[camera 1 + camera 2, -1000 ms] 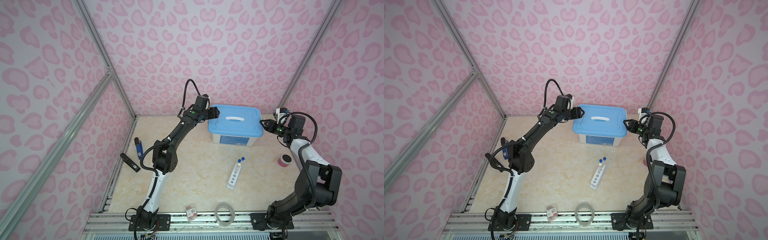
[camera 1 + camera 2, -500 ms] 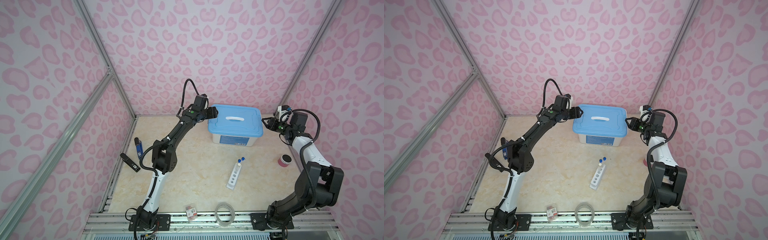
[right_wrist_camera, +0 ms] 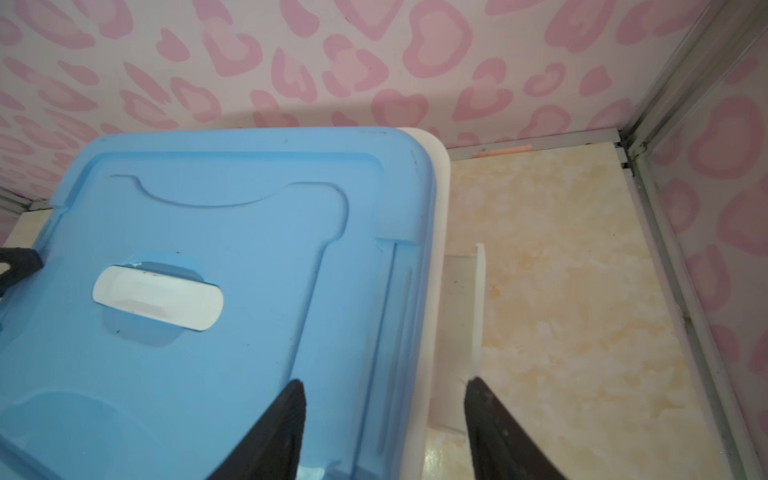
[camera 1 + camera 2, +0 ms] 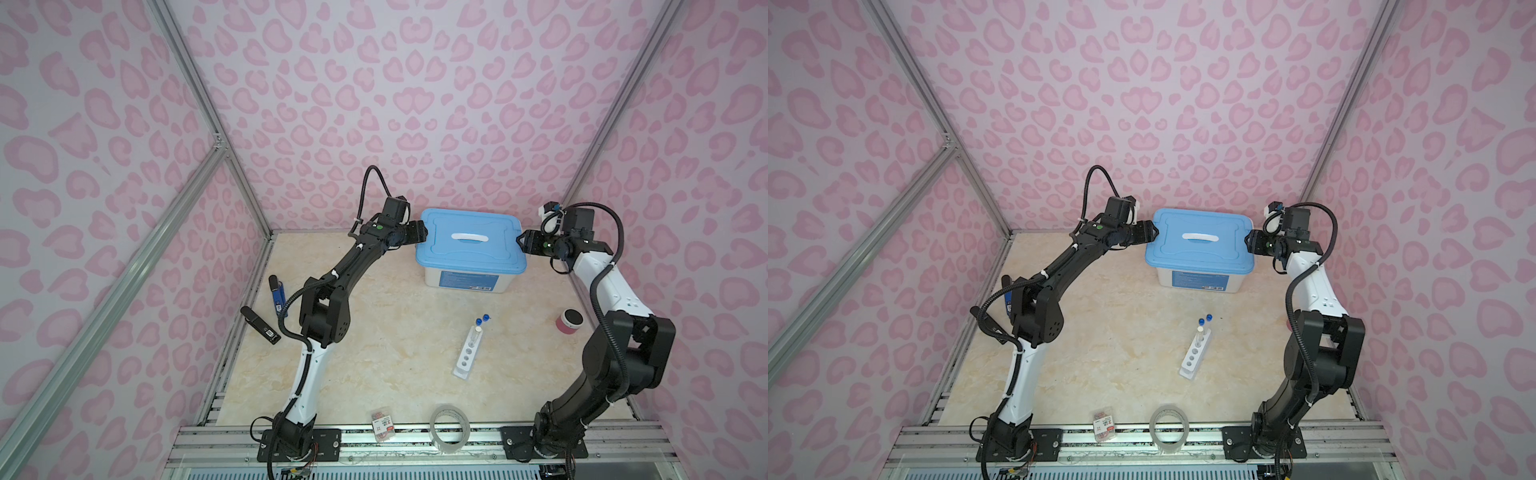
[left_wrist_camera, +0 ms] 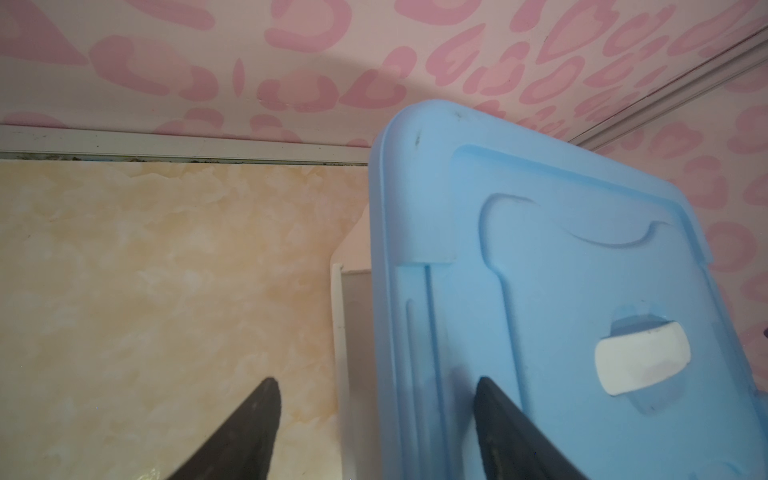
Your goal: Organize the chemistry lab equipment
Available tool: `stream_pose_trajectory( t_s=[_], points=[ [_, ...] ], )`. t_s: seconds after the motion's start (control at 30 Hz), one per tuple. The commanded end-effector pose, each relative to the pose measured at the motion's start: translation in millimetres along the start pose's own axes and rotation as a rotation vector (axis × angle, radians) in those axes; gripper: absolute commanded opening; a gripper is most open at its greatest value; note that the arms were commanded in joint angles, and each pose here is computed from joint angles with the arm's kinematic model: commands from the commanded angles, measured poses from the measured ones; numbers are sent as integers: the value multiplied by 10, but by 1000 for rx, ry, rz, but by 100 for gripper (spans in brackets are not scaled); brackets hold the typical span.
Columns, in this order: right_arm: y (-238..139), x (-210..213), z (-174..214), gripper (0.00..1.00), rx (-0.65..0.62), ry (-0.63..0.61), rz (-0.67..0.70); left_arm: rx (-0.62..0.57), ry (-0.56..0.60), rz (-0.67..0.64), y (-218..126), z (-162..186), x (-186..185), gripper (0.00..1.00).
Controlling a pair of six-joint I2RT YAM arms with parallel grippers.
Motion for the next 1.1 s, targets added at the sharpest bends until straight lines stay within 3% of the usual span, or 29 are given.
stream_pose_trajectory(
  t_s=[0.0,1.07],
  points=[
    [45,-98,72,60,41,-23,75,-97,28,16,-406,-356,-129,75],
    [340,-312,5,49,45,28,199,-112,11,63,-366,-411,-124,74]
  ],
)
Point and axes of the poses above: each gripper's point midway between its finger pads, its own y axis out along the fingers, its own x axis along the line the jaws close on, z = x × y, the point moved 2 cm from there along -y, back along the fingers, and after that the axes turned 12 degrees about y, right-handed, at the moved point
